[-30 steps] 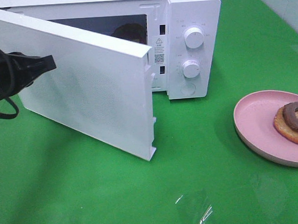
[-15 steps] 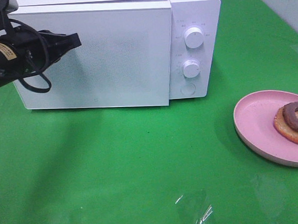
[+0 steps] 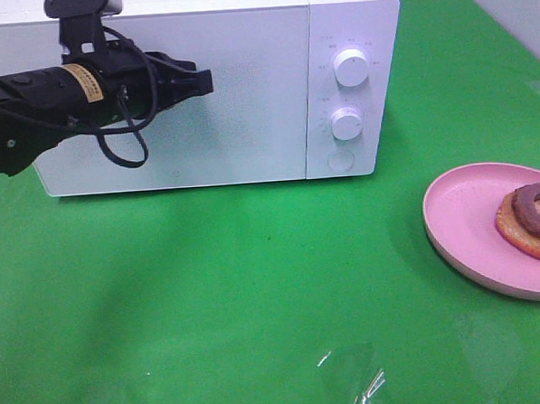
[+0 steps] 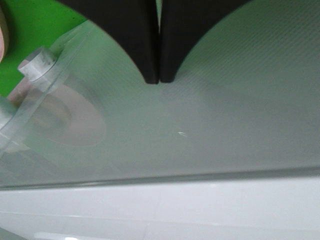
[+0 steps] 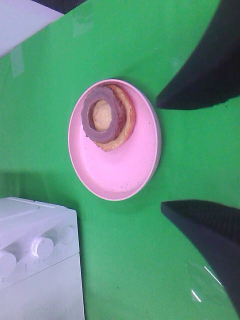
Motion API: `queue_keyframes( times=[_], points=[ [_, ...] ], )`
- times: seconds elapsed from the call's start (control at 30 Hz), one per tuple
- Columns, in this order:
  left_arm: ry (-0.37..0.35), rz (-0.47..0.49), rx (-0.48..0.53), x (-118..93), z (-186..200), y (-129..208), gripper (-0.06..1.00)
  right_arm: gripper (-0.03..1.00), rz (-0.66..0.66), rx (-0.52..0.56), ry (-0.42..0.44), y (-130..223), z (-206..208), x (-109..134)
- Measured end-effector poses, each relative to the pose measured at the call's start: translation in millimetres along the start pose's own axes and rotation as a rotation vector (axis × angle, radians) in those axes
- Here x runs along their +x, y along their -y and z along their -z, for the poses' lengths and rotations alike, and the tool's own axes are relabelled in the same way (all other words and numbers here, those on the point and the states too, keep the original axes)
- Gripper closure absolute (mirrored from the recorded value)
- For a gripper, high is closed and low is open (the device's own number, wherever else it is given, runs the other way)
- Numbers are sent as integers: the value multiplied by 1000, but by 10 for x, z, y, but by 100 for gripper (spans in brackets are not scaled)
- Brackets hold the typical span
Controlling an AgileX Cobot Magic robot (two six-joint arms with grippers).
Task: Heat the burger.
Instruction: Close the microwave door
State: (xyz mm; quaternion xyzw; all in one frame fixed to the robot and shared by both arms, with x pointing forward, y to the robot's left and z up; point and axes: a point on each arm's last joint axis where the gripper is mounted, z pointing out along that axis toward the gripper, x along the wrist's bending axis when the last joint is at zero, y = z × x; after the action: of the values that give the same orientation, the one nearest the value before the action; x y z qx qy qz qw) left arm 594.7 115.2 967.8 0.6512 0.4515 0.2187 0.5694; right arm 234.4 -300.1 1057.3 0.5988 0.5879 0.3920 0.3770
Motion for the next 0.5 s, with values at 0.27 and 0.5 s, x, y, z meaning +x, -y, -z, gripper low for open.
queue_keyframes(
  times=[0.27,0.5],
  points=[
    [135,-46,-40,-152,-103,-123,94,45,-2,0,0,0,0,0],
    [225,0,12,-150,-105,-156,94,45,-2,0,0,0,0,0]
  ],
)
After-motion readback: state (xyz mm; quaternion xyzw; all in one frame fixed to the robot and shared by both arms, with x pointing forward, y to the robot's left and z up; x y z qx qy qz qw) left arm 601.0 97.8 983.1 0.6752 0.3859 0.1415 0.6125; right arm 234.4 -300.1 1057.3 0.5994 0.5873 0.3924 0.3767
